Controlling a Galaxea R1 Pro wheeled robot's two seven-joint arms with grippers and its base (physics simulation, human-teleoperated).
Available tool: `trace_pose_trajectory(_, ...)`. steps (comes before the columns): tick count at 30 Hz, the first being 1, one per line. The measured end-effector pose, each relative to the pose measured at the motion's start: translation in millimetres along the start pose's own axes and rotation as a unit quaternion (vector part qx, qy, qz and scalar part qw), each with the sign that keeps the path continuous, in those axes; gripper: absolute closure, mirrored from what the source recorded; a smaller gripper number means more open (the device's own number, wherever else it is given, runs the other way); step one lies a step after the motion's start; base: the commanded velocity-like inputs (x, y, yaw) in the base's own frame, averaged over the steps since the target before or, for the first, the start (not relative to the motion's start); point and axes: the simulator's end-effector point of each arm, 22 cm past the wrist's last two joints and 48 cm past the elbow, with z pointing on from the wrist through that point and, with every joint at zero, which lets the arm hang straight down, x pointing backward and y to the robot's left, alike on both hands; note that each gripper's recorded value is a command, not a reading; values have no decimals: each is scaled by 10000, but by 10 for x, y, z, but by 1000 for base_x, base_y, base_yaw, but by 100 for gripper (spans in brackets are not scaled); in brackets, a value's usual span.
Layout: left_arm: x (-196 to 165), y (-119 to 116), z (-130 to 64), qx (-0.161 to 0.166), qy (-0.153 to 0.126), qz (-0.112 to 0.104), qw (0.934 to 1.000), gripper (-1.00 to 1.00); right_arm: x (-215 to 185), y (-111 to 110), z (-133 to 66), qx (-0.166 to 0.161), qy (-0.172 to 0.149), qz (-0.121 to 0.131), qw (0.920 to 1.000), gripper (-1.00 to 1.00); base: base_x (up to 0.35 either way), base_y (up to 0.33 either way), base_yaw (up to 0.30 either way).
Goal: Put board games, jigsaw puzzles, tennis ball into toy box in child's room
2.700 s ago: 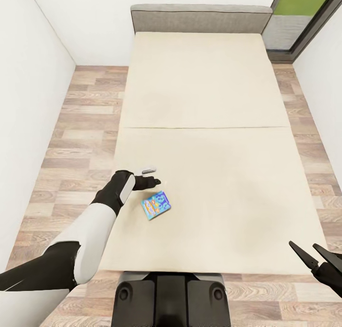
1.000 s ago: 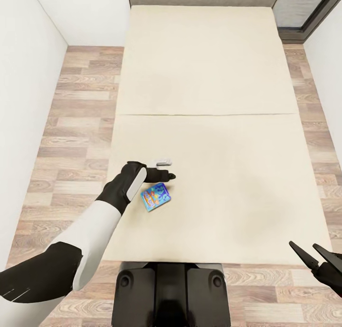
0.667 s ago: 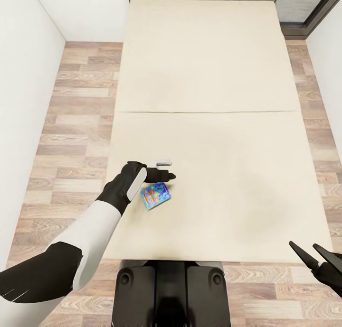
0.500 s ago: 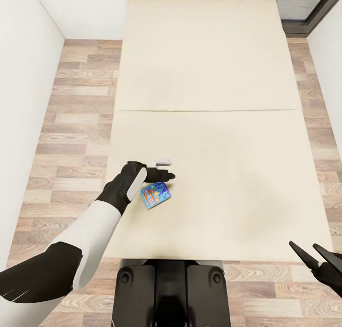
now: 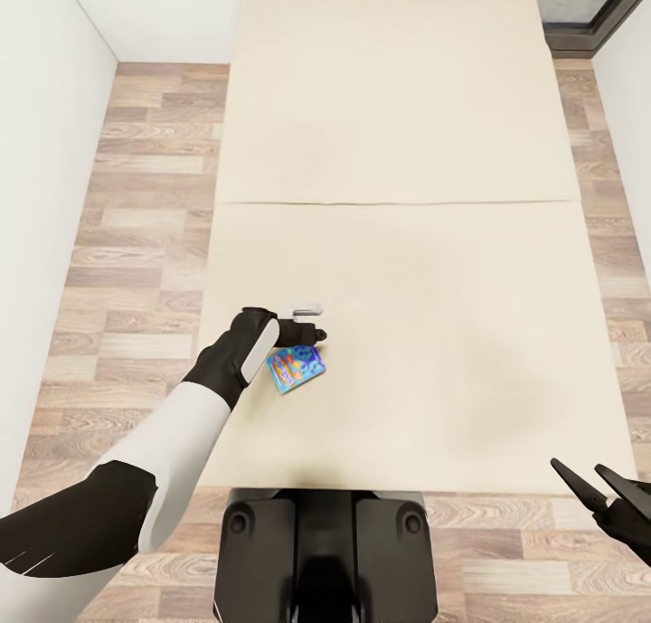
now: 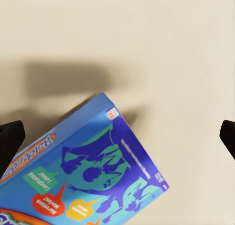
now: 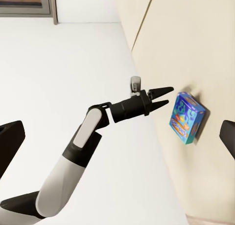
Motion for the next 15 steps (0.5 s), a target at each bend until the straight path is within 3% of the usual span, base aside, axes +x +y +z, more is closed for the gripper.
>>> trace_pose_trajectory(15, -6, 17, 14, -28, -23, -3, 10000, -100, 48, -89, 11, 158, 23, 10, 9999, -100, 0, 0, 0)
